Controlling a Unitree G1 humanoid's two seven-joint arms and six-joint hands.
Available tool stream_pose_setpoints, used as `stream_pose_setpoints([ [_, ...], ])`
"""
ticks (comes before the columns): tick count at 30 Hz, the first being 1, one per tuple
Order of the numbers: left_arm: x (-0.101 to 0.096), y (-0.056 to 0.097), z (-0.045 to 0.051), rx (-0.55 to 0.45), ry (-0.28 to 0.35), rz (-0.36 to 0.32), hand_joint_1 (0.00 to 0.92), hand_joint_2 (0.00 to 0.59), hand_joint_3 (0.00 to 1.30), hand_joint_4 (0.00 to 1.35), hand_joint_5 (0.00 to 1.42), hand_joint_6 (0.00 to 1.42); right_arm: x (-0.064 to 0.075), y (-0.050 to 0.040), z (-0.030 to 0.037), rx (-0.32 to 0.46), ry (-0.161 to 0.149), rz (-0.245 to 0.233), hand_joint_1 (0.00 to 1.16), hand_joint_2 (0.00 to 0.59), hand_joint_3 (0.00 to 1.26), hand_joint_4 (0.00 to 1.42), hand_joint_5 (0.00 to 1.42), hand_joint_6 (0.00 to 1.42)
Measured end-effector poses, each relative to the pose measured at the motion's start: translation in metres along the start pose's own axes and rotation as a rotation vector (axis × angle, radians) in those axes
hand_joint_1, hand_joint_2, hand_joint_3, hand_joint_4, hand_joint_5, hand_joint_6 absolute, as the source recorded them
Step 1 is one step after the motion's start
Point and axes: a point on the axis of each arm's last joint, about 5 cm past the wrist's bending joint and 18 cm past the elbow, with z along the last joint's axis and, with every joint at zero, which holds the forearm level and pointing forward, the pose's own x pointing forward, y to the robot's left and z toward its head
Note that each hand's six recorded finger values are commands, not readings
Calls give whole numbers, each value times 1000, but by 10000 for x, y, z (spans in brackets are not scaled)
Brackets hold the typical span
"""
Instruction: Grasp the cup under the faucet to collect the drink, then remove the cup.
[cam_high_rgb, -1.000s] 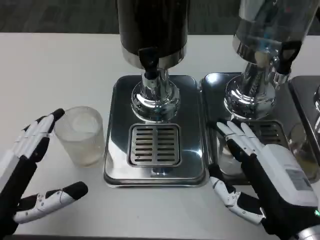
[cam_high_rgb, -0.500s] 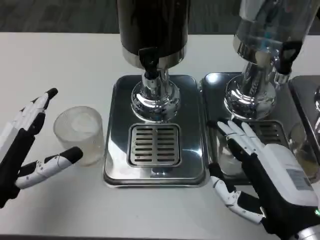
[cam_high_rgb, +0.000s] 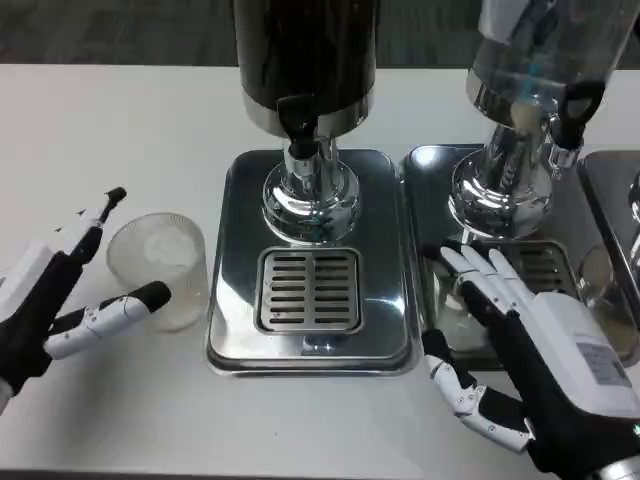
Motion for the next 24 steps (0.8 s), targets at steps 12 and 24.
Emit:
stream_pose_setpoints([
  [12,84,-13,-30,-4,29,-34,0,16,0,0,0,0,2,-31,7,0,-2,-15,524,492,115,64,14,143],
  [24,100,59,-72,16,41,-48,0,16,0,0,0,0,-9,1,53,0,11,-9,529,487,125,64,15,143],
])
